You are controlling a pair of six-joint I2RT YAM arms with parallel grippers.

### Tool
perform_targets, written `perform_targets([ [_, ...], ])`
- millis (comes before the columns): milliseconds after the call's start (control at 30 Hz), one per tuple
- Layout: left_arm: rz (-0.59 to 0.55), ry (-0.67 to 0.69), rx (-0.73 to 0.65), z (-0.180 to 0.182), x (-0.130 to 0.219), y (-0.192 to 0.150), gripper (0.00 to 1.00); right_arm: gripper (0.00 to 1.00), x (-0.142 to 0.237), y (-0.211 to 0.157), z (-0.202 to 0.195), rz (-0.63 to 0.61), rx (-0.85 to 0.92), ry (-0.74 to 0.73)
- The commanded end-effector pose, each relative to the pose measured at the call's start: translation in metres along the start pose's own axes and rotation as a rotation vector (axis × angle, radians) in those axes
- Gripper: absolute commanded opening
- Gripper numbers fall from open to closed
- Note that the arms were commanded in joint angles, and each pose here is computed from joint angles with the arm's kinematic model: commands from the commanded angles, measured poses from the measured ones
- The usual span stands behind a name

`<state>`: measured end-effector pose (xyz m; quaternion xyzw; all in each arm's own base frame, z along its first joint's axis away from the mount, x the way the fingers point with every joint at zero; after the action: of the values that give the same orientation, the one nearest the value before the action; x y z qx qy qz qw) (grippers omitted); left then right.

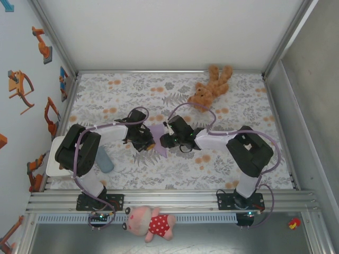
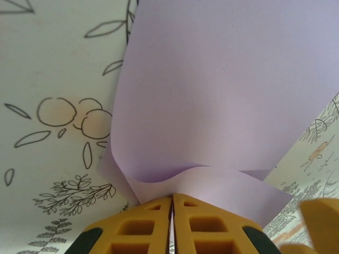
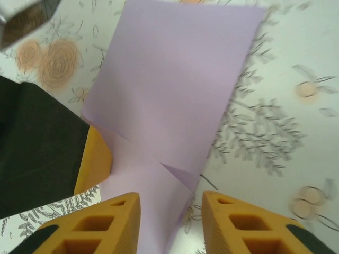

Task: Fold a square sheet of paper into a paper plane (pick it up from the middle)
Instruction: Third fold the triangle at the center of the table.

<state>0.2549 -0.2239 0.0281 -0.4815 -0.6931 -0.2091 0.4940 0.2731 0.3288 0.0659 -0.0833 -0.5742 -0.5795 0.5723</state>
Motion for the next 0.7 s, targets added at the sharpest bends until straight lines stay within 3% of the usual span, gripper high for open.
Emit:
perform_targets([
  [0,0.003,0.129,0.065,0.035,-0.014,-0.001,0.09,0.36,0.020,0.011,-0.013,-0.004,-0.054,-0.106],
  [67,0.003,0.130,0.067,0.035,-0.014,-0.001,0.09,0.33,0.024,0.010,-0.011,0.008,-0.070,-0.099],
  [200,0.001,0.127,0.072,0.035,-0.013,-0.001,0.09,0.15,0.026,0.008,0.013,0.036,-0.092,0.063],
  [400,-0.003,0.115,0.069,0.032,-0.011,-0.001,0.09,0.10,0.018,-0.006,0.044,0.078,-0.153,0.300],
  [667,0.003,0.098,0.062,0.026,-0.009,-0.002,0.09,0.05,-0.002,-0.020,0.054,0.147,-0.167,0.353],
])
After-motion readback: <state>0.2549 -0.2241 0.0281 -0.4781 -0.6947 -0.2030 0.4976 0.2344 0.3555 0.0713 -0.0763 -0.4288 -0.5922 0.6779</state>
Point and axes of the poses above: each hand's point on the last joint's axis, 136 mm out from that joint toward the fingers, its own x axis back along the fingers, its own z axis along the line the jaws close on, y = z × x, the point moved 2 cm from there along x, back along the fingers, and after that the axes turned 5 degrees about x, right-handed, at the moved point
